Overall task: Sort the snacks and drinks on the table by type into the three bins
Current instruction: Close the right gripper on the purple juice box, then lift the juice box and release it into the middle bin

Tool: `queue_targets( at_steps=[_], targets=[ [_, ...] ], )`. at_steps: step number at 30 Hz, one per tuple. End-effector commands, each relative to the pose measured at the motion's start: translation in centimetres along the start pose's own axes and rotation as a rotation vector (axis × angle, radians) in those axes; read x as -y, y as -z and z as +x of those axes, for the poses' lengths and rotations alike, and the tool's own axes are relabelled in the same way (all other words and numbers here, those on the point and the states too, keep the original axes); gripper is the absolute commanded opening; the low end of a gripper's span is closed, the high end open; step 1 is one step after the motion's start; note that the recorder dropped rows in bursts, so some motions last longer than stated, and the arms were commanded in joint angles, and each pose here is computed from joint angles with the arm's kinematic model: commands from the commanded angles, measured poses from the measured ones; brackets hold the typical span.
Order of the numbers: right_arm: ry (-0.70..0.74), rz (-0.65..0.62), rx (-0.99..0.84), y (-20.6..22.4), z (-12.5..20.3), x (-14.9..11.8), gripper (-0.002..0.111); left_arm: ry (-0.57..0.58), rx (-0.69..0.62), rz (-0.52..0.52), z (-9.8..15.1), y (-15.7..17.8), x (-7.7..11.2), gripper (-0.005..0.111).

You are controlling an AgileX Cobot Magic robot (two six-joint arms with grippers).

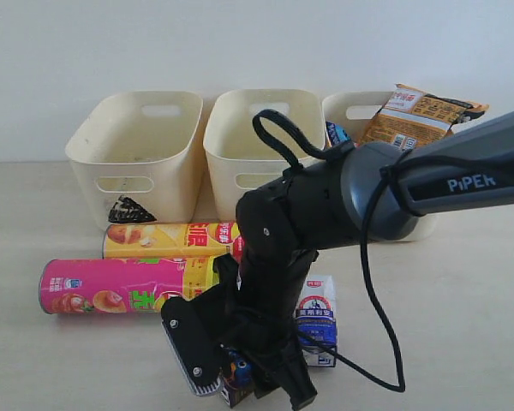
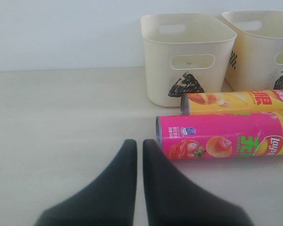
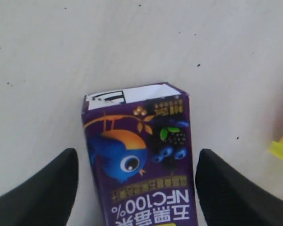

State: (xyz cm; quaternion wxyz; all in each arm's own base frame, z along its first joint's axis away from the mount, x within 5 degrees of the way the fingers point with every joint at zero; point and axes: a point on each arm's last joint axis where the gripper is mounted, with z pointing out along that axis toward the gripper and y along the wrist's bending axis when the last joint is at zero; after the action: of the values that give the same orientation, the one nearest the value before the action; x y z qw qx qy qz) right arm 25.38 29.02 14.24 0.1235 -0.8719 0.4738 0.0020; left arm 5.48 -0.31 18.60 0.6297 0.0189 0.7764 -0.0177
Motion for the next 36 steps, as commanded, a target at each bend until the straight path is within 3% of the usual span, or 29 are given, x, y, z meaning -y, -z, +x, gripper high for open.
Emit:
queue_targets(
  at_steps=[1, 4, 12, 14, 18, 24, 29, 36],
  targets=[
    [-0.005, 0.003, -0.001, 0.1, 0.0, 0.0, 0.035, -0.003, 0.01, -0.004, -0.1, 0.1, 0.0, 0.004],
    [-0.005, 0.01, 0.001, 0.3, 0.0, 0.1, 0.0, -0.003, 0.01, -0.004, -0.1, 0.1, 0.0, 0.004],
    [-0.046, 0.067, 0.039, 2.6, -0.4, 0.4, 0.0, -0.003, 0.01, -0.004, -0.1, 0.1, 0.0, 0.004],
    [-0.127, 0.105, 0.086, 4.3, -0.8, 0.5, 0.0, -0.003, 0.01, -0.004, -0.1, 0.1, 0.0, 0.004],
    [-0.44, 0.301, 0.206, 9.1, -1.2, 1.5, 0.0, -0.003, 0.01, -0.004, -0.1, 0.1, 0.0, 0.004],
    [-0.994, 0.653, 0.502, 13.9, 2.5, 4.9, 0.0, -0.003, 0.01, -0.004, -0.1, 0.1, 0.0, 0.004],
    [-1.109, 0.876, 0.673, 15.5, 4.6, 6.7, 0.0, -0.003, 0.012, -0.004, -0.2, 0.1, 0.0, 0.004],
    [-1.216, 1.042, 0.789, 15.6, 7.7, 8.1, 0.0, -0.003, 0.012, -0.004, -0.2, 0.1, 0.0, 0.004]
  ],
)
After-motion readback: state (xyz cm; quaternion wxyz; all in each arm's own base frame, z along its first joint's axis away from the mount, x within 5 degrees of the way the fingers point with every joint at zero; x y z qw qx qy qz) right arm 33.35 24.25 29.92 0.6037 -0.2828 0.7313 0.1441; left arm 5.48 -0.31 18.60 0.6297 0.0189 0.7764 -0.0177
